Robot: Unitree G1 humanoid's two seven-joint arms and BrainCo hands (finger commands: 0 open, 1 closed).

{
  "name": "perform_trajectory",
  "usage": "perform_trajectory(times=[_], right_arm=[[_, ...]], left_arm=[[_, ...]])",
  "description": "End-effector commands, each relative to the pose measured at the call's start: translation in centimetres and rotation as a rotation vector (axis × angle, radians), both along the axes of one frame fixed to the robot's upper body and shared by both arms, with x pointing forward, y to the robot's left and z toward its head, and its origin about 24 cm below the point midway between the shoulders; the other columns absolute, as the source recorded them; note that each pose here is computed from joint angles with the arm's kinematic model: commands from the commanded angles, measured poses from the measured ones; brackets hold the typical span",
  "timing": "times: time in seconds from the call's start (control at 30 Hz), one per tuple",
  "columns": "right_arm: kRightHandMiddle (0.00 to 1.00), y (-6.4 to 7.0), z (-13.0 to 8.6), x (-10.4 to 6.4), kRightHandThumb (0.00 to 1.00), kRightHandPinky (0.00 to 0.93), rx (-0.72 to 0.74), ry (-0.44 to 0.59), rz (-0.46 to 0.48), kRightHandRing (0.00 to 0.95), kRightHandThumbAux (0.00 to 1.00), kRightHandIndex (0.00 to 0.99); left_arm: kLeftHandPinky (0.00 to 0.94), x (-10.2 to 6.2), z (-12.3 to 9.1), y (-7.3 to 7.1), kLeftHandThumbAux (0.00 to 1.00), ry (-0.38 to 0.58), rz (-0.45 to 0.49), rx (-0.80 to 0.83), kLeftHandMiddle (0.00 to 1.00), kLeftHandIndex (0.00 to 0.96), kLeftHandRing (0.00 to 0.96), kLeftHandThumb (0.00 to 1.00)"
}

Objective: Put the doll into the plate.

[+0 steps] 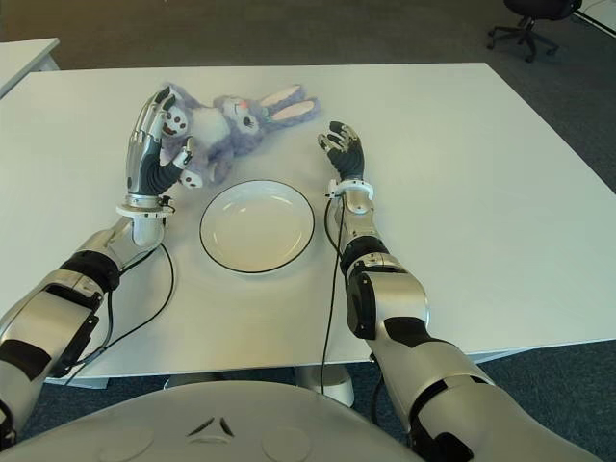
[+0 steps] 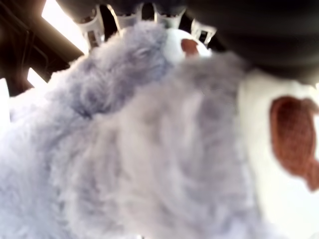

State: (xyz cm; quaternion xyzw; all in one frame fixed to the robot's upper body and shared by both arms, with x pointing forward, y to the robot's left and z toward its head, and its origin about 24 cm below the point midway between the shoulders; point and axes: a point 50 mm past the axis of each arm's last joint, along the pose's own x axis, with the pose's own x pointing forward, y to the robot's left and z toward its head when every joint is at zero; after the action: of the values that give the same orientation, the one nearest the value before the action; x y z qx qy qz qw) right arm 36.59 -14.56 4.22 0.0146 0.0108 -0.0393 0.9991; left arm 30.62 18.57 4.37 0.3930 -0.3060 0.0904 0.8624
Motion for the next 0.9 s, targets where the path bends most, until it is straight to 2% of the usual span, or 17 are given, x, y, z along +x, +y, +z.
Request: perform_trajectory(times=[0.03,0.33,0.53,0.9], right_arm=[[0.184,-0.3,-4.1,-2.3,0.462,0.220,0.020,0.165,-0.019,0.175,0.761,0.217],[0.177,-0.4,-4.2,-2.3,0.473,0.209,0.023,0.165,-0.024,0.165,0.763,0.221],[0.176,-0.5,-4.2,-2.3,0.471,0.208,0.022,0.163,-0.027,0.163,0.763,0.221],[0.178,-0.5,-4.1,-2.3,0.465,0.220,0.024,0.156,-0.025,0.167,0.765,0.224]], left_arm=[[0.128,-3.0,-5.5,0.8,0.241,0.259,0.071,0.084,0.012,0.000,0.053,0.507],[0.120,-2.3,-5.1,0.9,0.270,0.235,0.148,0.034,0.051,0.011,0.107,0.556],[0.121,-1.8,-4.7,0.8,0.304,0.201,0.200,-0.030,0.126,0.029,0.173,0.605],[0.153,-1.1,-4.3,0.9,0.323,0.199,0.272,-0.058,0.169,0.080,0.178,0.646]])
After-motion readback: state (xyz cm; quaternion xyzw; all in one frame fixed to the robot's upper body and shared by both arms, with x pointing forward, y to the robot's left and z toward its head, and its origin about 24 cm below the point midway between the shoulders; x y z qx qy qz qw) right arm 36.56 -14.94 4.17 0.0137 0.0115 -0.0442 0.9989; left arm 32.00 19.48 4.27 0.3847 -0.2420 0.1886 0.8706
